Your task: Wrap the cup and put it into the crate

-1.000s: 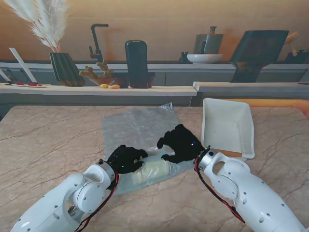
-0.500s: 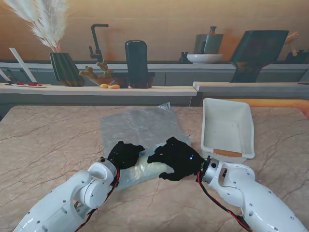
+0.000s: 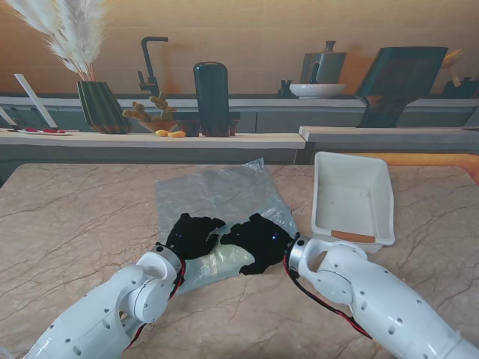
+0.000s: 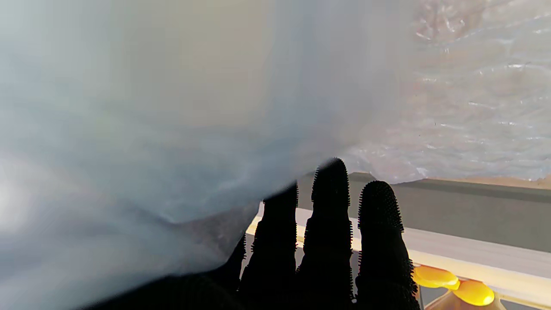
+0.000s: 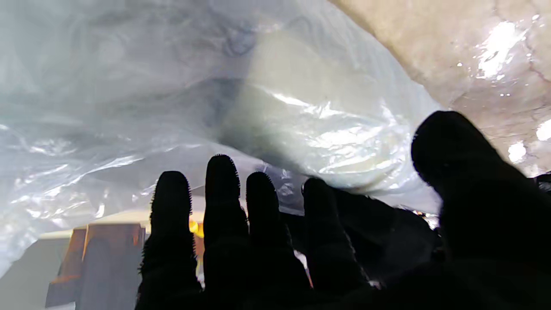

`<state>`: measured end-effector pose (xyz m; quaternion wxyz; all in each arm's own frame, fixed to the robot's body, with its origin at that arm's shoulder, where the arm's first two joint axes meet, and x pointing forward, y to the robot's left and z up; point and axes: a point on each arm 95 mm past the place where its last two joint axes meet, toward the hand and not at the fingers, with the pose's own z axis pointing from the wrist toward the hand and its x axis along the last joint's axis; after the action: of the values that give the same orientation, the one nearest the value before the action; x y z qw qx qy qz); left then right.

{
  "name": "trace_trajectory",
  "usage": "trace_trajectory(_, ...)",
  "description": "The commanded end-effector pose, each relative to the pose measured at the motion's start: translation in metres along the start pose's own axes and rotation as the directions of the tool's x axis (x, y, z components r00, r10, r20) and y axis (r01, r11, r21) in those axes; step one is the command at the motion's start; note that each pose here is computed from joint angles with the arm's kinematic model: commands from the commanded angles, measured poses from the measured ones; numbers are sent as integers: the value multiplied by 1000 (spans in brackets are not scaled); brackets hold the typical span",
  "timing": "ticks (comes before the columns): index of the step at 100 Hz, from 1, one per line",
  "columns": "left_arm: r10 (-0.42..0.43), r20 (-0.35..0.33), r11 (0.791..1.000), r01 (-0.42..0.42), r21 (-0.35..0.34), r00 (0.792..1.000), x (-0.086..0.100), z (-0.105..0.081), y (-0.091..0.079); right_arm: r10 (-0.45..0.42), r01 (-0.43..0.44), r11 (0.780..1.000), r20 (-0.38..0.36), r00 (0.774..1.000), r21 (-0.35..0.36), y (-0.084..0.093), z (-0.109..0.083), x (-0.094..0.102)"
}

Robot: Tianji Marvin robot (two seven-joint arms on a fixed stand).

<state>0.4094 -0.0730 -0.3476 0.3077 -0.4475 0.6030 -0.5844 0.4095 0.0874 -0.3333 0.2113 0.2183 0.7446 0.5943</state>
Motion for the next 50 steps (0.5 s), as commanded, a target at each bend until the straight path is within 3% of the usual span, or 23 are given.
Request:
trace_trajectory(1, 0, 13, 998, 1, -66, 1000, -4, -11, 31, 8, -8, 999, 0, 1000, 32, 1, 8, 4)
trace_trajectory(20, 25, -6, 1000, -25, 12, 1000, -3, -15, 21, 9, -8, 989, -4, 1000, 146, -15, 22, 4)
trace_trajectory(50, -11, -57, 981, 22, 191, 998, 3, -31, -6, 33, -37, 976, 21, 999, 215, -31, 38, 1)
